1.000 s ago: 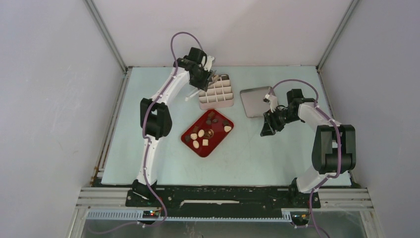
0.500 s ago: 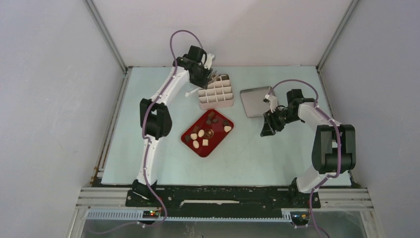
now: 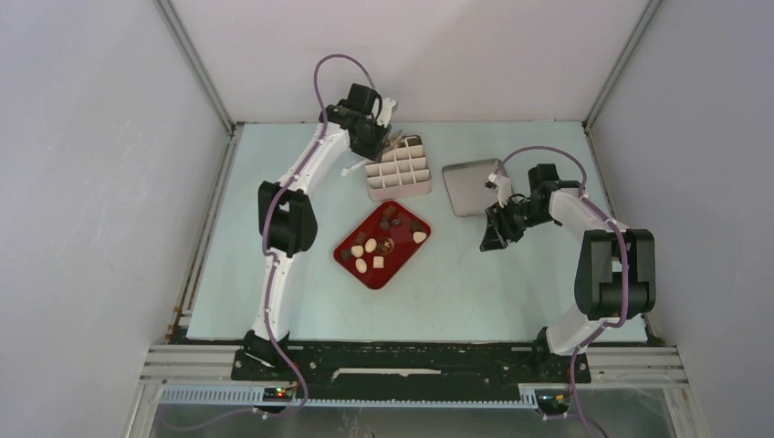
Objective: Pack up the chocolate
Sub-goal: Place the fake chocolate in the packing box.
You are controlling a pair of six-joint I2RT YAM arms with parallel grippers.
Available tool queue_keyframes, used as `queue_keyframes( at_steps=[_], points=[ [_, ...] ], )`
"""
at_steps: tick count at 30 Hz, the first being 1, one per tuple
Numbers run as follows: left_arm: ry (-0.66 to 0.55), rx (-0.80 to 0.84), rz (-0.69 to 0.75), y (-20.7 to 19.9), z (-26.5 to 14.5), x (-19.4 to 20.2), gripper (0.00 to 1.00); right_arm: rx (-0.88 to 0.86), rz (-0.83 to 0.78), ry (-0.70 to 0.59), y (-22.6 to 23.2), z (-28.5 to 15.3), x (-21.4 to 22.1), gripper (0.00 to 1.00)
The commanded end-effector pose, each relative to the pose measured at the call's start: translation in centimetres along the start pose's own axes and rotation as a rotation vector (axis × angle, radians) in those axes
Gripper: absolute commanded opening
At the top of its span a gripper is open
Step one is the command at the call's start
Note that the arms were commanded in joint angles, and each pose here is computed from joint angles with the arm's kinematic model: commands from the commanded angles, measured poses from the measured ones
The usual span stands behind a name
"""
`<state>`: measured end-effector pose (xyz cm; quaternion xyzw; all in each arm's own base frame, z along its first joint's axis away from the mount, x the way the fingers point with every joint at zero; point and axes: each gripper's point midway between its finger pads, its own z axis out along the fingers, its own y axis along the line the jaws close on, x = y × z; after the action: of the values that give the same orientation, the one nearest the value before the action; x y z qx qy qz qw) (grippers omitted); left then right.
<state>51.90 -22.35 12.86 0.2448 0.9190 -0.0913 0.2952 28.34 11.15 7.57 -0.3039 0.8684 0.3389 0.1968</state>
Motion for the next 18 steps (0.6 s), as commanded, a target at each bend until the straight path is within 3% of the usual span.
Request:
queue_keyframes(
  at_steps=[1,5,9,18],
  points=[
    [-0.181,-0.023,0.021,0.2,-4.0,-5.3,0.29,0.017,-0.025,-0.018,-0.5,-0.5,-1.2,0.55],
    [-0.169,-0.009,0.014,-0.1,-4.1,-4.9,0.3,0.013,-0.024,-0.018,-0.5,-0.4,-1.2,0.55],
    [-0.159,-0.019,0.0,0.1,-4.0,-4.6,0.4,0.013,-0.021,-0.016,-0.5,-0.4,-1.1,0.55],
    [-0.192,-0.028,-0.001,0.1,-5.4,-5.5,0.42,0.009,-0.017,-0.014,-0.5,-0.3,-1.1,0.55]
  ],
)
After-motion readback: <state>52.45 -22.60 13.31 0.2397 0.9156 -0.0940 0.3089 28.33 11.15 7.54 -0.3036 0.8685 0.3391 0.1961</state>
